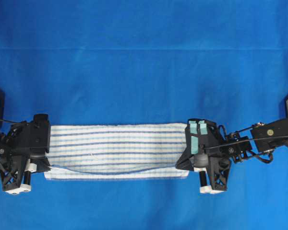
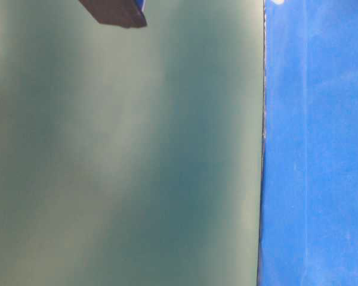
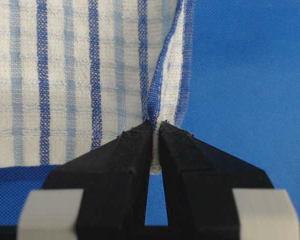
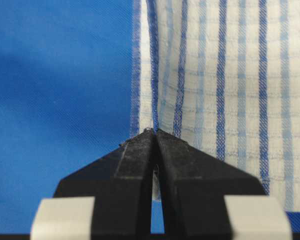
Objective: Fold the blue towel.
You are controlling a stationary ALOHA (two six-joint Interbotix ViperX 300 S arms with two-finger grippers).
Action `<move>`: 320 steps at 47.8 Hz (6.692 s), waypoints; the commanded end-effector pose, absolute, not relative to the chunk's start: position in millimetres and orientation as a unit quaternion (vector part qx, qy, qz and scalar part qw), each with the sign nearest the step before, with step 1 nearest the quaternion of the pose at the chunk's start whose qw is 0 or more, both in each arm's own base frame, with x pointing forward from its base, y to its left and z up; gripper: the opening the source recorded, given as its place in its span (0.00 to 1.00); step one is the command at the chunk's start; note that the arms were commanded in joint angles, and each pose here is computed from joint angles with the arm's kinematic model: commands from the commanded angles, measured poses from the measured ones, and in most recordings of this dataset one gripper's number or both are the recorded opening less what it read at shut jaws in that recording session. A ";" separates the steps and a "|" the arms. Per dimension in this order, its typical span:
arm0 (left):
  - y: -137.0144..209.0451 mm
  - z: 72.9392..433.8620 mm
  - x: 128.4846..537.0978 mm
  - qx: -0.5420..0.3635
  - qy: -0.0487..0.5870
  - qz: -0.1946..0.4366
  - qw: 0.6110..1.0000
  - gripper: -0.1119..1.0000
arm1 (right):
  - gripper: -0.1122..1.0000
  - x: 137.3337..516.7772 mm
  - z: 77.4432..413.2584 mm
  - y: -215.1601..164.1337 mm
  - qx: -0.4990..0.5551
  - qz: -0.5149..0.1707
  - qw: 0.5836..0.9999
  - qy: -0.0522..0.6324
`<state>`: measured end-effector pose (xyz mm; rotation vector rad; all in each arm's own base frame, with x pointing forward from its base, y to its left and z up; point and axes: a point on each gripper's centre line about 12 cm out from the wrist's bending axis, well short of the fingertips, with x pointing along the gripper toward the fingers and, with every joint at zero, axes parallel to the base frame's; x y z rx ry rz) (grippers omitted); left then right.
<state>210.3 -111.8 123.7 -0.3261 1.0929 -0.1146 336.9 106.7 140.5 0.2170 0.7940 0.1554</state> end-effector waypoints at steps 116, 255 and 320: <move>-17.8 94.6 207.8 -0.159 0.552 0.085 0.814 0.12 | 0.12 342.2 108.3 23.1 0.133 -0.040 0.894 0.425; -93.8 229.9 486.6 -0.022 0.236 -0.082 0.968 0.12 | 0.12 313.5 233.3 -157.1 0.050 -0.242 0.911 0.330; -87.0 174.4 396.2 -0.103 0.320 -0.057 0.940 0.13 | 0.13 400.5 205.0 -184.2 0.027 -0.214 0.917 0.336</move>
